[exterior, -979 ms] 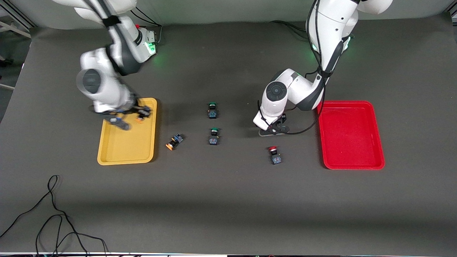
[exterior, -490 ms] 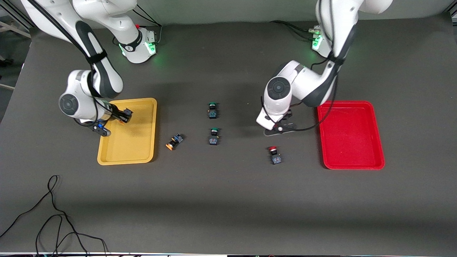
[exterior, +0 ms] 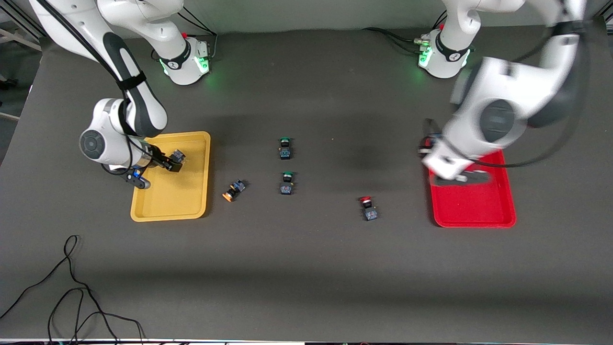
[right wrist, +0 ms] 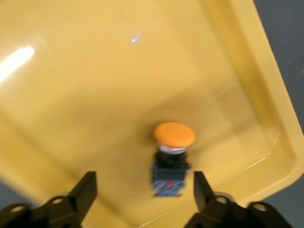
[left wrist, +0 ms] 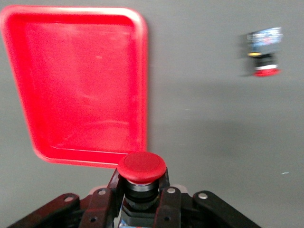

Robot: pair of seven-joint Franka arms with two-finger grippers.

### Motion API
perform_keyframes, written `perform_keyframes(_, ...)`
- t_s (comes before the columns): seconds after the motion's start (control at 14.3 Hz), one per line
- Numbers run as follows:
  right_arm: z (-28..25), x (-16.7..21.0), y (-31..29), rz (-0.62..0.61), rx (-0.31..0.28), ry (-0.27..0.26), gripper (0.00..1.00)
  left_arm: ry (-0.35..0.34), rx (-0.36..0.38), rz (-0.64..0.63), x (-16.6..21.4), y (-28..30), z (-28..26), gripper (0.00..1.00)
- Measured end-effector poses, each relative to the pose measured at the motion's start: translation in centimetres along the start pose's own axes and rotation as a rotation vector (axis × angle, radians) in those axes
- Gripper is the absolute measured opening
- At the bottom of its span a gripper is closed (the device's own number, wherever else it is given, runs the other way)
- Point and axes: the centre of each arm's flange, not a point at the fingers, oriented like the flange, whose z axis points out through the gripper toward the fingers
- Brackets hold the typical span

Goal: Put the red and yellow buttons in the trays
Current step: 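Move the left gripper to the red tray while the right gripper grasps orange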

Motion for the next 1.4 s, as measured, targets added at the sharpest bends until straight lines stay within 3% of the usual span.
perform_keyframes(0.07, -2.6, 0.0, -2.0, 0.010, 0.019, 0.014, 1.00, -0.010, -0.011, 0.002, 0.7, -2.8, 1.5, 0.33)
perform_keyframes(0.21, -7.5, -1.2, -7.9, 0.033, 0.061, 0.057, 1.00, 0.000, -0.031, 0.020, 1.5, -5.9, 6.6, 0.33)
perform_keyframes(0.35, -8.8, -3.2, -13.7, 0.056, 0.084, 0.071, 1.00, 0.030, -0.042, 0.036, 1.1, -6.9, 13.1, 0.33)
perform_keyframes(0.56, -4.5, -5.1, -19.9, 0.094, 0.070, 0.037, 1.00, 0.039, -0.046, 0.057, -1.2, -6.4, 20.0, 0.33)
perform_keyframes(0.84, 2.6, -4.2, -21.5, 0.126, 0.044, 0.015, 1.00, 0.051, -0.047, 0.092, -2.1, -6.3, 21.6, 0.33)
perform_keyframes(0.91, 3.5, -4.0, -21.6, 0.132, 0.046, 0.017, 1.00, 0.051, -0.047, 0.095, -2.1, -6.3, 21.6, 0.38)
perform_keyframes(0.98, 4.2, -3.8, -21.7, 0.135, 0.049, 0.020, 0.95, 0.052, -0.047, 0.095, -2.0, -6.3, 21.6, 0.47)
perform_keyframes(1.19, 5.2, -3.6, -21.7, 0.146, 0.047, 0.019, 0.61, 0.022, -0.045, 0.101, -1.4, -5.8, 19.2, 0.78)
perform_keyframes(1.33, 4.8, -3.4, -21.8, 0.148, 0.053, 0.022, 0.39, -0.029, -0.041, 0.089, -0.1, -4.4, 13.3, 0.99)
perform_keyframes(1.4, 4.5, -3.3, -21.8, 0.150, 0.054, 0.023, 0.32, -0.032, -0.038, 0.070, 0.6, -3.0, 9.5, 1.00)
